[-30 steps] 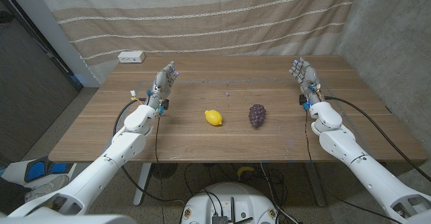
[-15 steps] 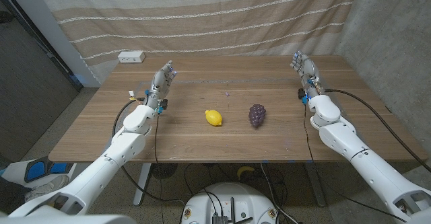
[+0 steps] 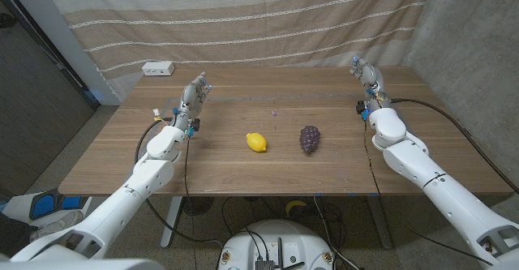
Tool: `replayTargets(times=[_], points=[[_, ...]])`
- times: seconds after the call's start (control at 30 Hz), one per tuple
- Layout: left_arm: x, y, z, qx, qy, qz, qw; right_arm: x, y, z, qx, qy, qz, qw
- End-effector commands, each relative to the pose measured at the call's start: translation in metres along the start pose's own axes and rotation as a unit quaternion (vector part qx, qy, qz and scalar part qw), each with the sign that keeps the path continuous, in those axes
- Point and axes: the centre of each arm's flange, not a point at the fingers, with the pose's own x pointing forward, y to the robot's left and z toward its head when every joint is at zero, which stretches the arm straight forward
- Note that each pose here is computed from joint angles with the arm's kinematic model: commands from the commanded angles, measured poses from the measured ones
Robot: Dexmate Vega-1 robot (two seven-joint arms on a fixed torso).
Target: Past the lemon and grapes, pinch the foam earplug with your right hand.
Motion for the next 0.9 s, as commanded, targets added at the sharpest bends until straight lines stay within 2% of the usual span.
replayTargets(times=[0.03, 0.47, 0.9], points=[[0.003, 0.002, -0.003, -0.016, -0.006, -0.003, 1.000, 0.004, 0.010, 0.021, -0.072, -0.023, -0.007, 0.9971], [0.008, -0.002, -0.006, -0.024, -0.012, -0.005, 1.000, 0.007, 0.025, 0.040, -0.149, -0.046, 0.000, 0.9878], [0.010, -0.004, -0.005, -0.017, -0.015, -0.001, 1.000, 0.013, 0.045, 0.056, -0.220, -0.070, 0.021, 0.9729]])
